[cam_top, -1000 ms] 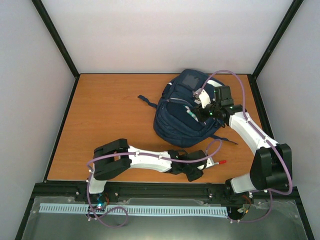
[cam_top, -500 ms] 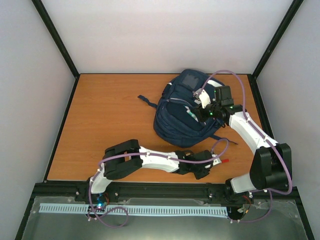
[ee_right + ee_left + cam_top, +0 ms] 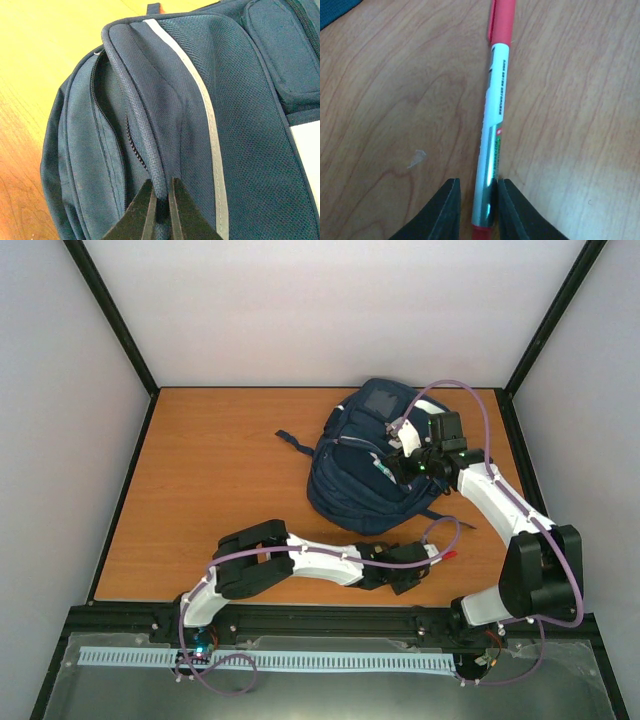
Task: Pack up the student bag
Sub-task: Move the stationery to the center of the board.
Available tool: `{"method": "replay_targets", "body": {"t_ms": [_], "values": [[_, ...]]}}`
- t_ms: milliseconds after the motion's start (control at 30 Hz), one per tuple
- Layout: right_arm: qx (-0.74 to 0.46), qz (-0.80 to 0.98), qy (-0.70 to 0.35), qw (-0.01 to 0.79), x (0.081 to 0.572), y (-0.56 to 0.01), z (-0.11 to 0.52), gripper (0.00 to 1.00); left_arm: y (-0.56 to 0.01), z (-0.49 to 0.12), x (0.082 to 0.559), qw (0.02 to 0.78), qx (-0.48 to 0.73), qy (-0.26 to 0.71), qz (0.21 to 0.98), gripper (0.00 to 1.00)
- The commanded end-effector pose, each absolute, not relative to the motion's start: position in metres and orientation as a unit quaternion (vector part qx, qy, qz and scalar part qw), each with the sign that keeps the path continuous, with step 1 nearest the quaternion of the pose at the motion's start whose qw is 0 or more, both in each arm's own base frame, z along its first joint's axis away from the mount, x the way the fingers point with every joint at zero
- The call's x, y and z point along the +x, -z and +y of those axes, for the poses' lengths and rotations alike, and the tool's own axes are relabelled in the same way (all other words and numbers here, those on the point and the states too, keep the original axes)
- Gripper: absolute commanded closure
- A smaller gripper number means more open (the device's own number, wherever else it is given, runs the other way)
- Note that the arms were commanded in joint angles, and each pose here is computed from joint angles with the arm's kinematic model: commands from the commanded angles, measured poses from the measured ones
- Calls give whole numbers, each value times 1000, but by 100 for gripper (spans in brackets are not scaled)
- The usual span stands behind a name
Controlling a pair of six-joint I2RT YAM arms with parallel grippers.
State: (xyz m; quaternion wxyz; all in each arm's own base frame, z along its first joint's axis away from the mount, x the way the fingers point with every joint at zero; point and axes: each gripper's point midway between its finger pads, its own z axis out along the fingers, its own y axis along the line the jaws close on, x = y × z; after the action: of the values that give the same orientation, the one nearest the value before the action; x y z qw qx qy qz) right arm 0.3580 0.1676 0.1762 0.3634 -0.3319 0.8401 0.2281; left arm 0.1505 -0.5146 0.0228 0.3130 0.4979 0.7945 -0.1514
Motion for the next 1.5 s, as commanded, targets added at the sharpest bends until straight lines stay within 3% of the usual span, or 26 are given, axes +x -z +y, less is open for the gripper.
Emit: {"method": "replay_targets", "body": {"t_ms": [0,200,333,733,1000,1467], "values": [[-329,838,-230,370,362,-175,165,97,-29,-526,150,327,498,154,789,80],[-329,838,-230,370,362,-175,165,97,-36,-514,148,316,503,143,792,90],[-330,837,-232,370,362,-176,165,97,-53,-486,146,310,487,128,807,91],[-330,837,-239,365,361,-173,167,97,-32,-339,101,173,477,61,859,93],[-329,838,-241,362,362,-171,167,97,-34,-293,83,138,464,63,873,92],[-330,839,-241,360,361,-170,167,97,-27,-319,93,133,478,35,868,72]]}}
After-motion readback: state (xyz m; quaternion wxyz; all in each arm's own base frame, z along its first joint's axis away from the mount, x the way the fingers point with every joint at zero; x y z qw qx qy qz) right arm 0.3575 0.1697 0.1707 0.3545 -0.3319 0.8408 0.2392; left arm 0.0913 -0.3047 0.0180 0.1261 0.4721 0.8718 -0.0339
